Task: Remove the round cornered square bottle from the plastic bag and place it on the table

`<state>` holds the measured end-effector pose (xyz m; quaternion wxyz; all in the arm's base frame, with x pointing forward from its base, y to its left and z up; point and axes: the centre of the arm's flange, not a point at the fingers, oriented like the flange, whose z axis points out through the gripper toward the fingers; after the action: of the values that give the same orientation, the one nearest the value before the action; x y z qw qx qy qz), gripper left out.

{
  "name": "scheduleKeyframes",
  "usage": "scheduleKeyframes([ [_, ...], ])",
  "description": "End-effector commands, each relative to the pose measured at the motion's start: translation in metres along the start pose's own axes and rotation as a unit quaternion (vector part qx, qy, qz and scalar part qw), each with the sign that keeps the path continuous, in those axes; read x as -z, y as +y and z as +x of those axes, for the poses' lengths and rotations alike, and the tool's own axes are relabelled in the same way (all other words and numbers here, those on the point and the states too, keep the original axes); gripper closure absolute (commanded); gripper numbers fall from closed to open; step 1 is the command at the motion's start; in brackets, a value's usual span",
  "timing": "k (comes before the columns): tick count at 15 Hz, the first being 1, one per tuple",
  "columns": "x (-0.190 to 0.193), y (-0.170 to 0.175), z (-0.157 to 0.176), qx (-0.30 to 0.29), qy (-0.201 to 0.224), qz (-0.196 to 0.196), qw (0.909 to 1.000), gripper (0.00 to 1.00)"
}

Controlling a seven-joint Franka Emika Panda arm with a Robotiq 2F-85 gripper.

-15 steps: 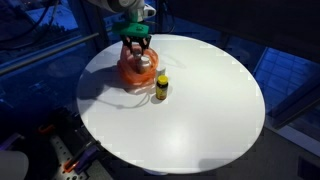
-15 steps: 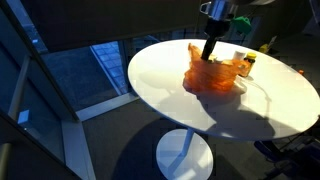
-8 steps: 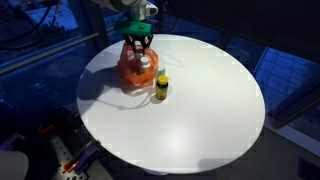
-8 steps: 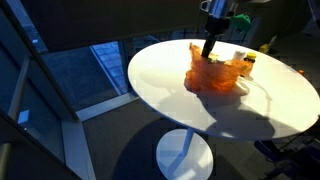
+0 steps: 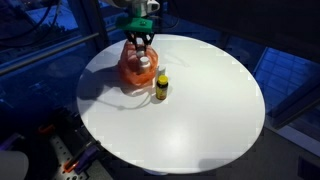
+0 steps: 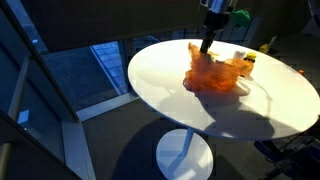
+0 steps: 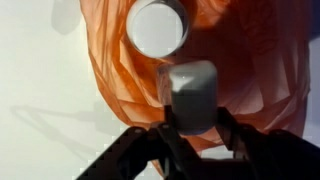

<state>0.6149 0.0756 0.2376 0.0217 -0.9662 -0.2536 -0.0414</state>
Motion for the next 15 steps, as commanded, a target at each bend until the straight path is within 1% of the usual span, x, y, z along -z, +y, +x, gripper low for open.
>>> scheduleKeyframes([
  [1, 0.027, 0.004, 0.006, -0.013, 0.002, 0.003, 0.9999, 0.79],
  [9, 0.091, 0.012, 0.008, -0.034, 0.002, 0.014, 0.9993, 0.79],
  [12, 0.115, 0.022, 0.006, -0.054, 0.001, 0.014, 0.9985, 0.79],
  [15, 0.133, 0.04, 0.003, -0.078, 0.007, 0.004, 0.9969, 0.79],
])
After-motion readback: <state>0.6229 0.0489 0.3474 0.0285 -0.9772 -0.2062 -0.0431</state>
